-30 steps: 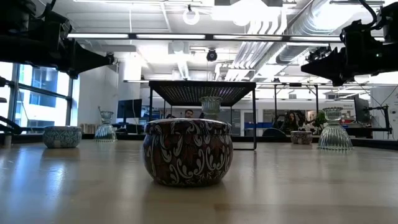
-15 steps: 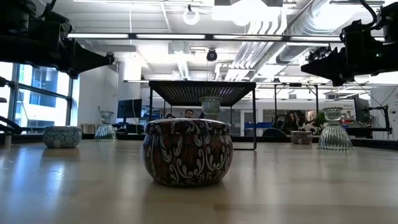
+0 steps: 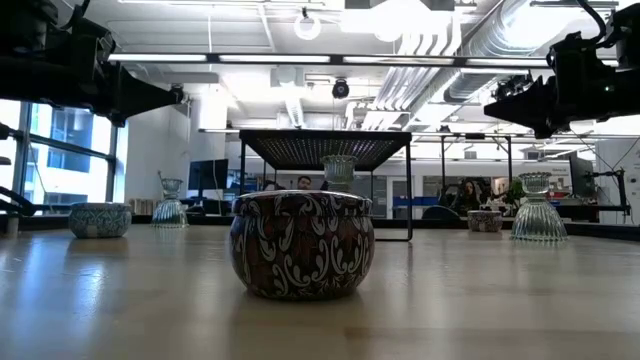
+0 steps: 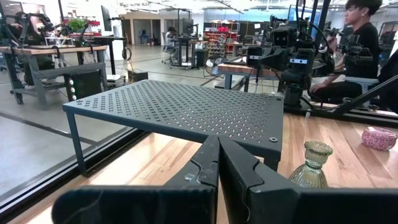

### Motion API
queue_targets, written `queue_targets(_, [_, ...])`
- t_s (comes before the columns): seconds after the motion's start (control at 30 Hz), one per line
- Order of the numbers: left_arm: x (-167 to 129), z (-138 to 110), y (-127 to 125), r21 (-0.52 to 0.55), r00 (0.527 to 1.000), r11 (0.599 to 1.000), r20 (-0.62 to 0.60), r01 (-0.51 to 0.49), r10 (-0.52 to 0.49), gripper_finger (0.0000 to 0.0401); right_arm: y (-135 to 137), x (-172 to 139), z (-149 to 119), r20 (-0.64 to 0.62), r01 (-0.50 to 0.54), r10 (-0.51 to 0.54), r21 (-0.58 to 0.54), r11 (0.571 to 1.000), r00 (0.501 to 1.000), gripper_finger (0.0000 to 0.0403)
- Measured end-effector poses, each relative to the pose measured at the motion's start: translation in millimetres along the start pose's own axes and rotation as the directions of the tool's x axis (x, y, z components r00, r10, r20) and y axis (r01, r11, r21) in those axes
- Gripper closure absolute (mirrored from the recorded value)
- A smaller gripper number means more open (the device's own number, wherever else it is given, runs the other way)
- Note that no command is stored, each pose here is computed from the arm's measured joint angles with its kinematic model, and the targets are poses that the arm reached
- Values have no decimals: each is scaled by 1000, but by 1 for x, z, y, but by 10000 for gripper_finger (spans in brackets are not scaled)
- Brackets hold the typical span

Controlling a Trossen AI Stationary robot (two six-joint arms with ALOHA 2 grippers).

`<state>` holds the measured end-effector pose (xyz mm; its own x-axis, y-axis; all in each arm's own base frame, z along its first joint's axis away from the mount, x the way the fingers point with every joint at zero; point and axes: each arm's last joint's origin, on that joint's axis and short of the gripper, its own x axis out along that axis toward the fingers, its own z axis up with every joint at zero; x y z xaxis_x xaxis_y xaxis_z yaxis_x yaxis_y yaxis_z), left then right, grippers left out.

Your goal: Pick & Place candle stick holders

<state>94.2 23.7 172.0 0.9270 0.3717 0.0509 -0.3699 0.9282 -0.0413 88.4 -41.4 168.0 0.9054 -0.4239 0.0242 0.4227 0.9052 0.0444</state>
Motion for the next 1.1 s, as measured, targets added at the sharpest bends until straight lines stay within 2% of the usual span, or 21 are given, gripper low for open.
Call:
queue_targets(0.43, [0, 0, 0, 0, 1000, 1000, 1, 1, -1, 401, 0, 0, 4, 44, 0, -1, 17, 1000, 999, 402])
queue_targets(0.6, [0, 1, 0, -2, 1000, 1000, 10, 0, 0, 401, 0, 0, 8, 79, -18, 3, 188, 982, 997, 402])
queue_targets(0.7, [-1, 3, 0, -6, 1000, 1000, -1, 9, -9, 401, 0, -1, 14, 149, -34, 0, 226, 973, 989, 402])
queue_targets(0.83, [-1, 4, -2, -27, 997, 997, -14, 71, -71, 401, 2, -2, 18, 185, -118, 62, 315, 942, 981, 402])
queue_targets(0.93, [-1, 3, -3, -27, 994, 994, -18, 103, -103, 401, 2, -3, 26, 264, -133, 35, 364, 922, 964, 402])
queue_targets(1.03, [-1, 3, -3, -26, 994, 994, -30, 105, -106, 401, 3, -6, 35, 350, -175, 57, 315, 933, 935, 402])
queue_targets(1.1, [-1, 2, -3, -24, 994, 994, -37, 104, -105, 401, 4, -7, 39, 359, -193, 83, 284, 939, 930, 402])
